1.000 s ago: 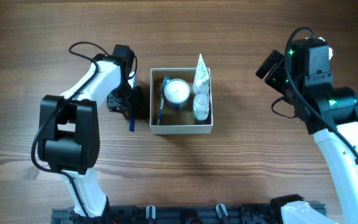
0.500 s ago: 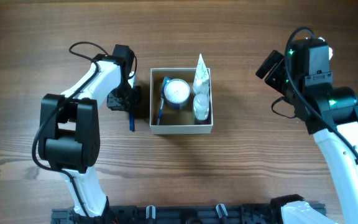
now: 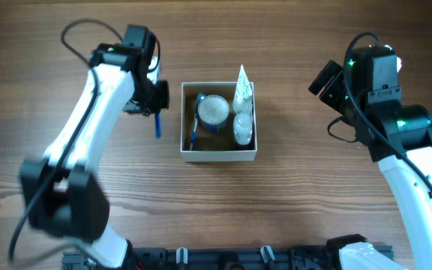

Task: Pack container

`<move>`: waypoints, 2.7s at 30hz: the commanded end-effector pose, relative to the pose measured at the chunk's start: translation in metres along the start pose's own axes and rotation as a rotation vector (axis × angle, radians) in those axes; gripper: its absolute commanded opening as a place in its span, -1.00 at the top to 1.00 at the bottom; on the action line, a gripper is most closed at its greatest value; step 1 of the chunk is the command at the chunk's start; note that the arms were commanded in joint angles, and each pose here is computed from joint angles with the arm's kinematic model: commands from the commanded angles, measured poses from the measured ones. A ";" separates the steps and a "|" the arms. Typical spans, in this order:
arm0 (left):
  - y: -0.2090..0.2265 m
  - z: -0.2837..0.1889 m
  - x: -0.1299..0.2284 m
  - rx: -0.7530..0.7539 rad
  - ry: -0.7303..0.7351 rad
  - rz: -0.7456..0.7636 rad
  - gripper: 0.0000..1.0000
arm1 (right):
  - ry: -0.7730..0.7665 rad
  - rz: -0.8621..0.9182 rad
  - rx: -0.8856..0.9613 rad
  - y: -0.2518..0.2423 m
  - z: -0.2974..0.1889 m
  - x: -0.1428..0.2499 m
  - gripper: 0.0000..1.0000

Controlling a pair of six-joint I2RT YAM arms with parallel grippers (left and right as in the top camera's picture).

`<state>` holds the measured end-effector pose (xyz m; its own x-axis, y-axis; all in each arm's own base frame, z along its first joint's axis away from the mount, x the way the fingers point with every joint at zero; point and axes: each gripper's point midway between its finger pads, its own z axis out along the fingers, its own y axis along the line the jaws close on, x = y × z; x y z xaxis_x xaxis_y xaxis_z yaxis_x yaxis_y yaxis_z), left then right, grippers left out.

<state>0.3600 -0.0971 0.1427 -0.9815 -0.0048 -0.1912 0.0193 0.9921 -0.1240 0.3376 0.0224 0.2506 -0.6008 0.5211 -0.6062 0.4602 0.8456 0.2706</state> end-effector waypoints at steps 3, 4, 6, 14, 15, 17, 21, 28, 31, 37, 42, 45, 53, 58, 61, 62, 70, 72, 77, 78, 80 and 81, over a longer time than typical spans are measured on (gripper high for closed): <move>-0.057 -0.031 -0.008 0.100 -0.139 0.086 0.92 | -0.014 0.015 0.023 -0.003 0.002 -0.004 -1.00; -0.062 -0.027 -0.008 0.092 -0.142 0.084 0.92 | -0.014 0.015 0.023 -0.003 0.002 -0.004 -1.00; -0.069 -0.017 -0.008 0.084 -0.139 0.095 0.92 | -0.014 0.015 0.023 -0.003 0.002 -0.004 -1.00; -0.078 0.034 0.002 -0.006 -0.046 0.135 0.92 | -0.014 0.015 0.023 -0.003 0.002 -0.004 -1.00; -0.076 0.038 0.004 -0.017 -0.031 0.131 0.92 | -0.014 0.015 0.023 -0.003 0.002 -0.004 -0.99; -0.073 0.041 0.008 -0.032 -0.011 0.114 0.92 | -0.014 0.015 0.023 -0.003 0.002 -0.004 -1.00; -0.062 0.041 0.012 -0.089 0.000 0.097 0.92 | -0.014 0.015 0.023 -0.003 0.002 -0.004 -1.00; -0.057 0.044 0.014 -0.113 0.003 0.091 0.45 | -0.014 0.015 0.023 -0.003 0.002 -0.004 -0.99; -0.058 0.043 0.012 -0.109 -0.006 0.090 0.31 | -0.014 0.015 0.023 -0.003 0.002 -0.004 -0.99; -0.061 0.015 -0.006 -0.079 -0.084 0.074 0.38 | -0.014 0.015 0.023 -0.003 0.002 -0.004 -0.99; -0.036 -0.045 -0.032 -0.093 -0.253 0.005 0.07 | -0.014 0.015 0.023 -0.003 0.002 -0.004 -0.99; -0.001 -0.083 -0.040 -0.149 -0.360 -0.071 -0.68 | -0.014 0.015 0.023 -0.003 0.002 -0.004 -1.00; 0.073 -0.144 -0.040 -0.228 -0.512 -0.254 -1.00 | -0.014 0.015 0.023 -0.003 0.002 -0.004 -1.00; 0.078 -0.147 -0.040 -0.233 -0.518 -0.268 -0.99 | -0.014 0.015 0.023 -0.003 0.002 -0.004 -0.99; 0.078 -0.147 -0.040 -0.233 -0.517 -0.268 -0.99 | -0.014 0.015 0.023 -0.003 0.002 -0.004 -1.00; 0.078 -0.147 -0.040 -0.233 -0.518 -0.267 -0.99 | -0.014 0.015 0.023 -0.003 0.002 -0.004 -0.99; 0.086 -0.149 -0.040 -0.269 -0.525 -0.279 -0.99 | -0.014 0.015 0.023 -0.003 0.002 -0.004 -0.99; 0.088 -0.151 -0.039 -0.270 -0.528 -0.285 -0.99 | -0.014 0.015 0.023 -0.003 0.002 -0.004 -1.00; 0.088 -0.161 -0.024 -0.266 -0.540 -0.286 -0.99 | -0.014 0.015 0.023 -0.003 0.002 -0.004 -0.99; 0.088 -0.165 -0.018 -0.264 -0.547 -0.286 -1.00 | -0.014 0.015 0.023 -0.003 0.002 -0.004 -0.99; 0.089 -0.173 -0.005 -0.258 -0.572 -0.288 -1.00 | -0.014 0.015 0.023 -0.003 0.002 -0.004 -1.00; 0.090 -0.177 0.001 -0.253 -0.588 -0.289 -0.99 | -0.014 0.015 0.023 -0.003 0.002 -0.004 -0.99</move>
<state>0.3541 0.0053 0.2834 -0.7280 -0.2611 -0.6339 -0.3259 0.9453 -0.0151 0.3375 0.0224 0.2506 -0.6011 0.5210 -0.6060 0.4603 0.8456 0.2704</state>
